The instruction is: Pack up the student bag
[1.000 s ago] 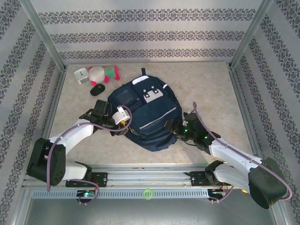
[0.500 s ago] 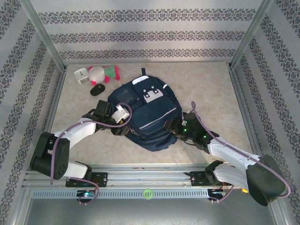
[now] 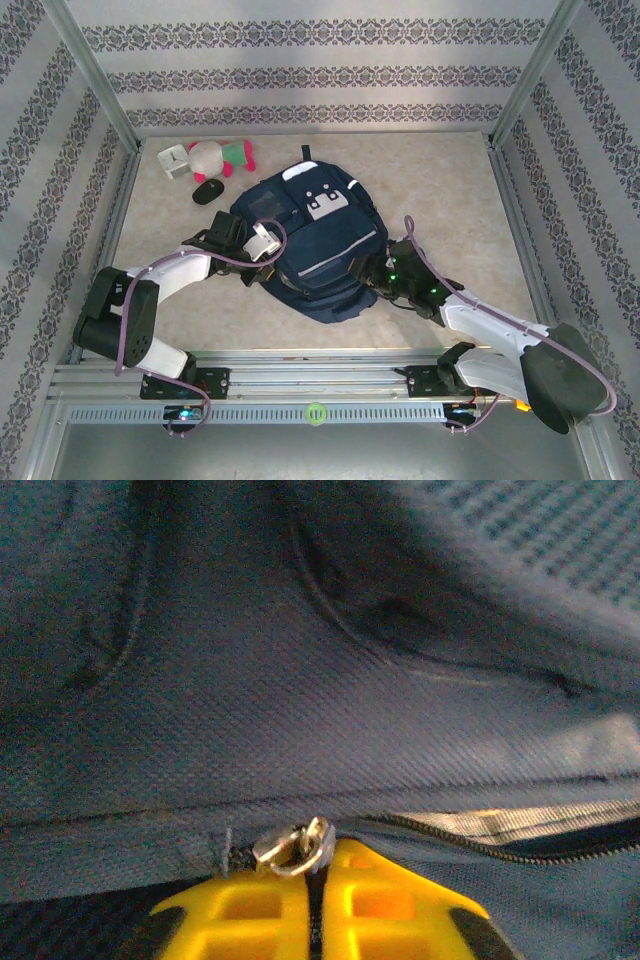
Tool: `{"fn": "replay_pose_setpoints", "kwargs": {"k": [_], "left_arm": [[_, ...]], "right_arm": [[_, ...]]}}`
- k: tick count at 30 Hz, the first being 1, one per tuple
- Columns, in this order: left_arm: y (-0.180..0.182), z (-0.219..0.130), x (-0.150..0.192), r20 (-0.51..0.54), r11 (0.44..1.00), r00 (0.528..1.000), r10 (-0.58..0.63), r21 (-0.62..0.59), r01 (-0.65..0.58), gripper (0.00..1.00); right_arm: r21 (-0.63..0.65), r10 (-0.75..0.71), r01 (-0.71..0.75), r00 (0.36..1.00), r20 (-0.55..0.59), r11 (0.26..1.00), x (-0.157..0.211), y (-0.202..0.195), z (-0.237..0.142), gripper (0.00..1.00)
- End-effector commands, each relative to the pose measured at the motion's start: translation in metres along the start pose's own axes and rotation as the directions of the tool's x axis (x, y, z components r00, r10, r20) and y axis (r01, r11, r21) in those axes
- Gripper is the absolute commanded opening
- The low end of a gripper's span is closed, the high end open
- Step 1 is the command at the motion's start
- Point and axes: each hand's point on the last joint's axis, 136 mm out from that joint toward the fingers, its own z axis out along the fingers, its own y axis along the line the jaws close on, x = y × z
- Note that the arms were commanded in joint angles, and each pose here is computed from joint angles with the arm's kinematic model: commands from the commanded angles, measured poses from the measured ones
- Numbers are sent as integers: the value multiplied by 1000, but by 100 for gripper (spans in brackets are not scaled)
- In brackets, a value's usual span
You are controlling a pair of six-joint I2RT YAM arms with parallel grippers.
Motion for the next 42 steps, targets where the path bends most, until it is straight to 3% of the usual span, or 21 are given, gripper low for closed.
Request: {"fn": "replay_pose_setpoints", "kwargs": {"k": [1,6,12,17,24,25,26,28,32,35,38,42], "left_arm": [[-29,-7,-3,16,992,999,36,121,-38,2],[-51,-8,1,-18,980,997,73,189,-69,0],[-60,-9,1,-49,980,994,96,180,-86,0],[-80,-12,1,-97,973,989,115,214,-93,5],[-84,-11,-21,-32,982,997,69,181,-62,6],[-80,-9,-37,27,989,1000,16,150,-20,6],[-72,-8,-51,92,994,995,-48,98,39,5],[-60,-8,-55,123,996,988,-89,30,86,4],[-40,-10,-49,120,983,981,-155,-83,165,0],[-41,-10,-47,133,971,967,-217,-72,228,0],[-45,-10,-47,172,957,946,-276,-38,286,0],[-50,-14,-55,227,950,925,-305,7,312,0]], "right_arm": [[-49,40,-36,997,69,998,-12,17,2,55],[-46,43,-38,991,124,998,-19,23,3,49],[-50,62,-55,983,170,997,-25,26,3,44],[-64,51,-37,973,225,997,-34,38,2,40],[-80,30,-14,978,206,997,-40,55,13,38],[-95,28,-9,980,198,995,-40,61,17,38],[-110,12,8,982,188,994,-42,67,19,39],[-115,11,9,985,174,993,-46,68,14,44],[-28,-34,38,993,115,999,-38,54,-14,64],[63,-156,151,985,70,986,-22,51,-44,65],[14,-228,228,974,2,974,5,69,-57,66],[-65,-320,315,941,-108,947,46,95,-46,67]]}}
